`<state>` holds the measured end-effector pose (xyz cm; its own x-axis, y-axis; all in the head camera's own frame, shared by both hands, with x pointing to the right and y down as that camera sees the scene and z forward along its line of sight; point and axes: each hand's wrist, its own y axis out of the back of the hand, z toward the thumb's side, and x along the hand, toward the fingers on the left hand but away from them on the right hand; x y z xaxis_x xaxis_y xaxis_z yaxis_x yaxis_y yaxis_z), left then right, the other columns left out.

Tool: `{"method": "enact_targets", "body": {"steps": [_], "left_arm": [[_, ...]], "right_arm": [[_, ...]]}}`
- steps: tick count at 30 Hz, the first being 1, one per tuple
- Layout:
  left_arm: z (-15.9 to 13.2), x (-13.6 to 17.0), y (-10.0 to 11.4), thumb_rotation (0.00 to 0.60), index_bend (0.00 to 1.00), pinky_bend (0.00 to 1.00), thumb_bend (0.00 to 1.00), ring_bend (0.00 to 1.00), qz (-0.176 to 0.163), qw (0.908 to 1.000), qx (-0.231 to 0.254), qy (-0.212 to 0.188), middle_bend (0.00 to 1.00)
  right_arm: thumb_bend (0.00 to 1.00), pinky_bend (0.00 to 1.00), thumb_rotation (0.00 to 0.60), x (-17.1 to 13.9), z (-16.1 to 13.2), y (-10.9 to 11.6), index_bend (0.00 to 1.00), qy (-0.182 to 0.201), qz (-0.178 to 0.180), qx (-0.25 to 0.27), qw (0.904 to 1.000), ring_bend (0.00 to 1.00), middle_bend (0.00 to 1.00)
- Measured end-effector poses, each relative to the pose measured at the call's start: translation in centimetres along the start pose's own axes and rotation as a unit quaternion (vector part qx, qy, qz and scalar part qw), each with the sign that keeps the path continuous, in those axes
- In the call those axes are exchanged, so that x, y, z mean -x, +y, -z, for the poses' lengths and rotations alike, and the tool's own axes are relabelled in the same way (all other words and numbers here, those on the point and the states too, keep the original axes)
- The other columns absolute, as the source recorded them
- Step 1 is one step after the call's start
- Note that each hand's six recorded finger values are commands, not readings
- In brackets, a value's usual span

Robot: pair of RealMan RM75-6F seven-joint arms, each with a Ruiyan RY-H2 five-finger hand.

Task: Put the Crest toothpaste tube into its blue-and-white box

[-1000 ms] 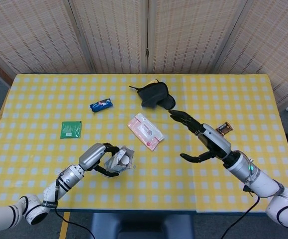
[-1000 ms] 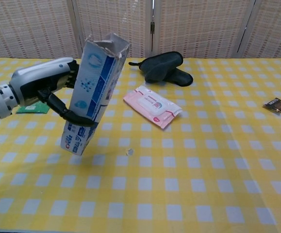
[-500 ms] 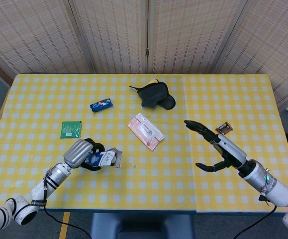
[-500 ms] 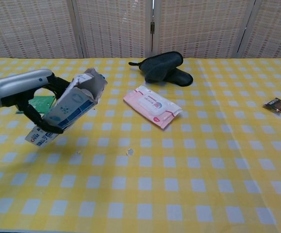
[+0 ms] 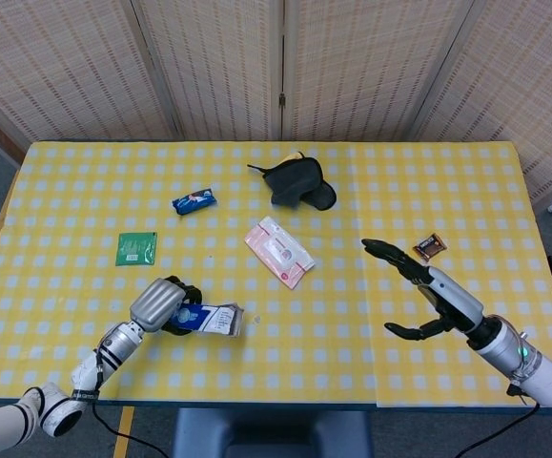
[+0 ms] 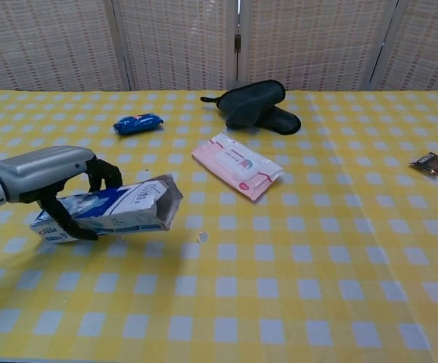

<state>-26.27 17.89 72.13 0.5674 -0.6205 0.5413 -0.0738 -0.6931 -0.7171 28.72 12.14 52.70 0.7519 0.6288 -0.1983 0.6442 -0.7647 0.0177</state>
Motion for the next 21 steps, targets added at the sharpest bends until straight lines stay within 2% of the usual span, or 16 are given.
{"method": "enact_targets", "body": {"steps": [2,5,10,12,14,17,21], "left_arm": [[-0.18,-0.13,-0.52,0.6,0.61,0.38,0.13,0.56,0.006,1.0,0.008,0.0,0.75],[-0.45,-0.43,-0.96,0.6,0.55,0.31,0.12,0.47,0.006,0.9999,0.012,-0.002,0.7],[-0.95,-0.82,-0.6,0.6,0.37,0.12,0.11,0.22,-0.009,0.9996,0.024,-0.009,0.44],[-1.0,-0.87,-0.6,0.6,0.27,0.06,0.1,0.11,-0.008,0.9995,0.028,-0.011,0.3],[-0.96,-0.86,-0.74,0.6,0.18,0.02,0.1,0.03,-0.003,0.9995,0.029,-0.011,0.2],[-0.87,-0.77,-0.98,0.6,0.09,0.0,0.09,0.0,0.01,0.9994,0.03,-0.009,0.11],[-1.04,-0.65,-0.69,0.6,0.06,0.0,0.09,0.0,0.012,0.9992,0.038,-0.011,0.09]], "right_arm": [[0.34,0.0,0.6,-0.01,0.06,0.02,0.0,0.0,0.001,0.001,1.0,0.03,0.04],[0.34,0.0,0.6,-0.06,0.12,0.09,0.0,-0.001,0.002,0.002,1.0,0.03,0.04],[0.34,0.0,0.6,-0.24,0.07,0.3,0.0,-0.001,0.005,-0.001,1.0,0.03,0.04],[0.34,0.0,0.6,-0.35,0.09,0.36,0.0,-0.002,0.006,-0.001,1.0,0.03,0.04],[0.34,0.0,0.6,-0.44,0.12,0.41,0.0,-0.003,0.007,0.0,1.0,0.03,0.04],[0.34,0.0,0.6,-0.52,0.04,0.43,0.0,-0.002,0.007,0.003,1.0,0.03,0.04],[0.34,0.0,0.6,-0.61,-0.21,0.44,0.0,0.002,0.007,0.001,1.0,0.03,0.04]]}}
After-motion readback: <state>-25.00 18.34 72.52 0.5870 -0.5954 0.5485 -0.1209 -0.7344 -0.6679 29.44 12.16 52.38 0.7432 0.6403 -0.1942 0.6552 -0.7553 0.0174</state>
